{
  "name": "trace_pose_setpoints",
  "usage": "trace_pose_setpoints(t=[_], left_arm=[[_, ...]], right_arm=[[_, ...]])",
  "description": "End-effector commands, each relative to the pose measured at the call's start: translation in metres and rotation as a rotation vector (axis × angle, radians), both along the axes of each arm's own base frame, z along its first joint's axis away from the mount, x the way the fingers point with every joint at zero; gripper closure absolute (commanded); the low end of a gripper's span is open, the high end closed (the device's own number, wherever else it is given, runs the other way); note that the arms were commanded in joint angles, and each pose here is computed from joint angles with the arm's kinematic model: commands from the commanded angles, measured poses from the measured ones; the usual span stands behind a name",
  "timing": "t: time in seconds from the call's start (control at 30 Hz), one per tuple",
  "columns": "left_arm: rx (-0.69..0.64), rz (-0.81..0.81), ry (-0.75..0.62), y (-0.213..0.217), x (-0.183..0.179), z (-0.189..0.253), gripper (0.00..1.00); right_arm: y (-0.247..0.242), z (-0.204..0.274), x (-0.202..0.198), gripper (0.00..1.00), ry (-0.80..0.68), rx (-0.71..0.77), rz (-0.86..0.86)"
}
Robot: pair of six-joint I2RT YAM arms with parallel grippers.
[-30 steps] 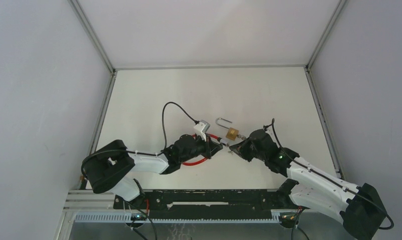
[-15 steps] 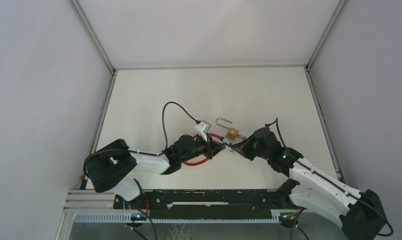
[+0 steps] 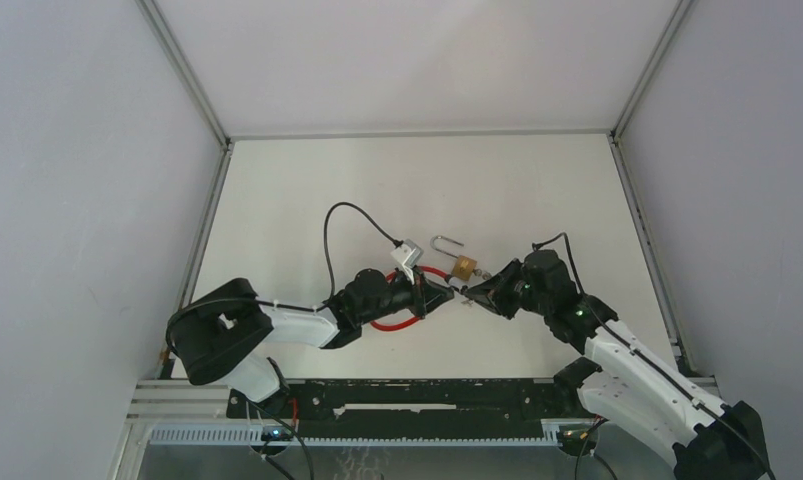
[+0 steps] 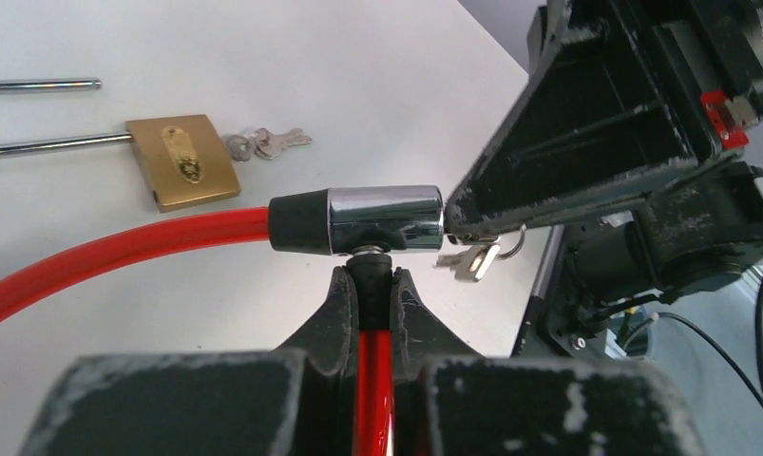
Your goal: Unlock with the key
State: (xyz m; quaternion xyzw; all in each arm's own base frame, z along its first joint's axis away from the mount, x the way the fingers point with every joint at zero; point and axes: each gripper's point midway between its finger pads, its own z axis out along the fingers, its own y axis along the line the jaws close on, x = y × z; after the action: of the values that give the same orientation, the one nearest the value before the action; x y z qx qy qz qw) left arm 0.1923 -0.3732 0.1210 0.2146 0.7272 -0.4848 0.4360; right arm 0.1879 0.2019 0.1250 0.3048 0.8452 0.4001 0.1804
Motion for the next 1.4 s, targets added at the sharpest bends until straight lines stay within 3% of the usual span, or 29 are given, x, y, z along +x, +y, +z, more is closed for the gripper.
trace_pose_setpoints(t=[0.0, 0.23, 0.53, 0.9, 1.37], left_arm=[[-0.205, -0.173, -0.115, -0.026, -0.031, 0.077, 1.0], [-0.196, -0.128, -0.11, -0.025, -0.023, 0.076, 1.0], [-0.183, -0.115, -0.087, -0.027, -0.02, 0.079, 1.0], [-0.094, -0.224, -0.037, -0.032, -0.037, 0.084, 1.0], [-0.097, -0.306, -0.037, -0.031, -0.053, 0.103, 1.0]], right_arm=[[0.011, 0.05, 0.013, 0.83, -0.148, 0.124, 0.052], [0.005, 0.053, 0.006, 0.99, -0.141, 0.135, 0.057], [0.013, 0.052, -0.005, 1.0, -0.137, 0.141, 0.136], [0.005, 0.034, -0.018, 1.0, -0.209, -0.142, 0.292], [0.025, 0.041, -0.03, 1.0, -0.306, -0.36, 0.54]])
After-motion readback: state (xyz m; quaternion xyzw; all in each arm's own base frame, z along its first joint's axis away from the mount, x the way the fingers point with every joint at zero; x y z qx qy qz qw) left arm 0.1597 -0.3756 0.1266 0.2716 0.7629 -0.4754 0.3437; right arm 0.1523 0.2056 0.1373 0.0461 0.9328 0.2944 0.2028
